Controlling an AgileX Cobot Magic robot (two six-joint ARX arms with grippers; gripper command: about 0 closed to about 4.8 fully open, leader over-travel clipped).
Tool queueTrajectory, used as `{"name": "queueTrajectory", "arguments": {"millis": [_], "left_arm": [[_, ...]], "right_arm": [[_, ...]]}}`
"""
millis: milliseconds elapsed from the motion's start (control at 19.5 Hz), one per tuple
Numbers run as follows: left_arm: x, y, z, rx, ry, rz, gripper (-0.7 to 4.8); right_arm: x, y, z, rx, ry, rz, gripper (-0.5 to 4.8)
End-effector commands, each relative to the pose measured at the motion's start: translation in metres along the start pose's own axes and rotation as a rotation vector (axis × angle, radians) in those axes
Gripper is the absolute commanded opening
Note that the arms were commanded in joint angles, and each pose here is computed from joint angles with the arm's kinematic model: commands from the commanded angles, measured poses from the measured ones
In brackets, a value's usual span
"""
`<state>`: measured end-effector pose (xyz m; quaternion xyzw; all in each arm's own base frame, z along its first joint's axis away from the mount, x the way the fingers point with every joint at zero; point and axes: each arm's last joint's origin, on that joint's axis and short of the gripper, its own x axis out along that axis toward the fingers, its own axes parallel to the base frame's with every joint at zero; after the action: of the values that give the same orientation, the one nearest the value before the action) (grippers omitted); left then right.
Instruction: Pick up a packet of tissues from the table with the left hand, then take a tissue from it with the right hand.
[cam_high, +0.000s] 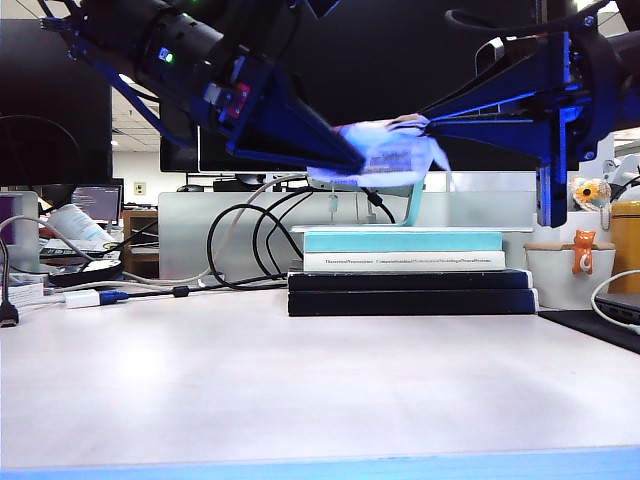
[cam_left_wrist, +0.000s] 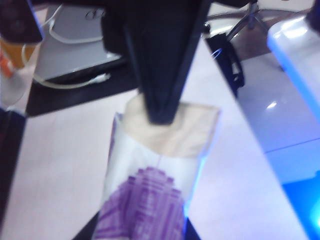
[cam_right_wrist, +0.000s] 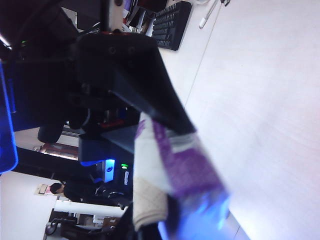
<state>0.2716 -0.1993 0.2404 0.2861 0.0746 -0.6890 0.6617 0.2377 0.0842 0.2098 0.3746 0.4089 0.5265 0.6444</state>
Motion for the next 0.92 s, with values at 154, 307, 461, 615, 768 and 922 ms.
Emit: {"name": "queueTrajectory", "arguments": {"millis": [154,307,461,615,768,922], "left_arm": [[-0.019,0.010,-0.015,-0.078,0.049,0.071,1.51],[-0.026,0.011,-0.021,-0.119,0.052,0.058,1.51],[-0.033,0.013,-0.029,-0.157,0.100,0.089,1.45],[-0.035,0.016,-0.034,-0.182,0.216,0.182,1.05],[-0.035,0.020,-0.033,-0.241,0.208,0.233,1.05],[-0.035,0.026,-0.036,-0.398,0.196,0.313,1.01]], "right_arm": [[0.000,0.002,0.000,-0.055,0.000,0.003,-0.07],[0.000,-0.002,-0.001,-0.087,-0.022,-0.041,-0.07],[-0.001,-0.012,-0.005,-0.142,-0.085,-0.221,-0.07],[-0.005,-0.025,-0.009,-0.188,-0.150,-0.510,-0.07],[-0.008,-0.027,-0.005,-0.234,-0.241,-0.680,-0.07],[-0.008,-0.027,-0.004,-0.243,-0.253,-0.685,-0.07]]}}
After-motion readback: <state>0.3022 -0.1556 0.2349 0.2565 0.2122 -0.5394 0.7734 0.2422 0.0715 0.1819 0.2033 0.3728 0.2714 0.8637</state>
